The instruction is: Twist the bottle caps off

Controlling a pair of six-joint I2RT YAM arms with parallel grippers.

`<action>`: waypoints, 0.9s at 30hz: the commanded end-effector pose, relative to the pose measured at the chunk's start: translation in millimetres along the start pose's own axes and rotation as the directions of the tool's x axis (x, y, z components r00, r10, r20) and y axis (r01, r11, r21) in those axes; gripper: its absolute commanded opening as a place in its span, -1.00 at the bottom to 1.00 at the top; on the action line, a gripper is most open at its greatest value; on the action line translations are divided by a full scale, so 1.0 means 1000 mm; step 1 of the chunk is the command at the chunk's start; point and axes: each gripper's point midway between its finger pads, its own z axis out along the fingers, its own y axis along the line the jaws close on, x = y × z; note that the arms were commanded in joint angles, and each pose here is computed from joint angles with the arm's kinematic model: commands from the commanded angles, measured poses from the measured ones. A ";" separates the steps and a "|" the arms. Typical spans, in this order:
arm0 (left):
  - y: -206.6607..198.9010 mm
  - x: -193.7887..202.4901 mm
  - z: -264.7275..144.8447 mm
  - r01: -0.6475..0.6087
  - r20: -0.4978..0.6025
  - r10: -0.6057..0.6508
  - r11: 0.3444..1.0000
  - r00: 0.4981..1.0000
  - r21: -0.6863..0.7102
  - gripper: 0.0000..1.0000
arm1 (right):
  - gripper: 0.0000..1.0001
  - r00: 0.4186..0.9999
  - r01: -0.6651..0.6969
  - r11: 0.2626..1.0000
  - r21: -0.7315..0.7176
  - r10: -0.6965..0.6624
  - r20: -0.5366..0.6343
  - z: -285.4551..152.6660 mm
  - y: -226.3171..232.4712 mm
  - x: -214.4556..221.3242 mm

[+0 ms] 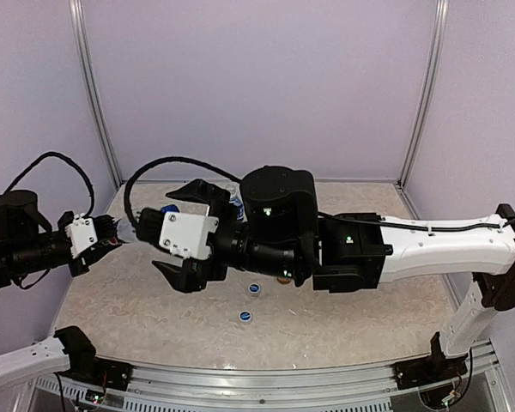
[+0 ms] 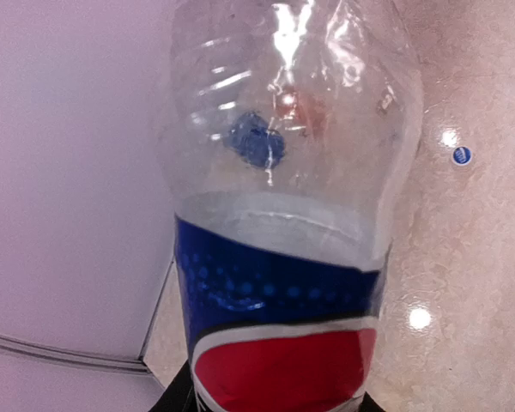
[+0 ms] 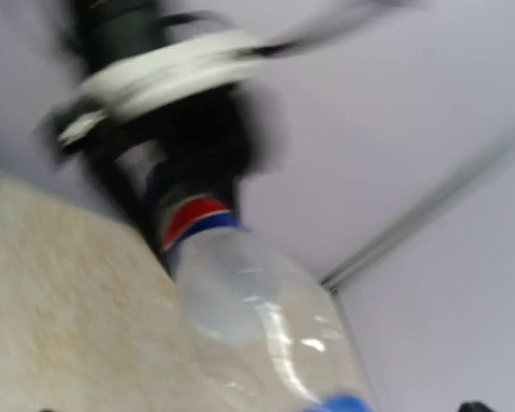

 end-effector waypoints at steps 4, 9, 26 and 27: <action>0.092 -0.002 0.006 -0.283 -0.143 0.244 0.826 0.959 -0.488 -0.47 | 0.96 0.624 -0.780 0.624 -0.042 0.781 0.018 0.004 -0.077 0.024; 0.090 -0.004 0.007 -0.371 -0.165 0.334 0.776 0.928 -0.510 -0.47 | 0.68 0.384 -0.917 0.379 -0.122 0.923 -0.023 0.016 -0.096 0.046; 0.083 -0.007 0.007 -0.404 -0.155 0.381 0.762 0.912 -0.506 -0.47 | 0.02 0.235 -0.945 0.199 -0.259 0.965 -0.114 0.040 -0.092 0.049; 0.083 -0.007 0.008 -0.405 -0.155 0.381 0.762 0.911 -0.505 -0.46 | -0.08 0.235 -0.945 0.200 -0.261 0.965 -0.113 0.040 -0.093 0.049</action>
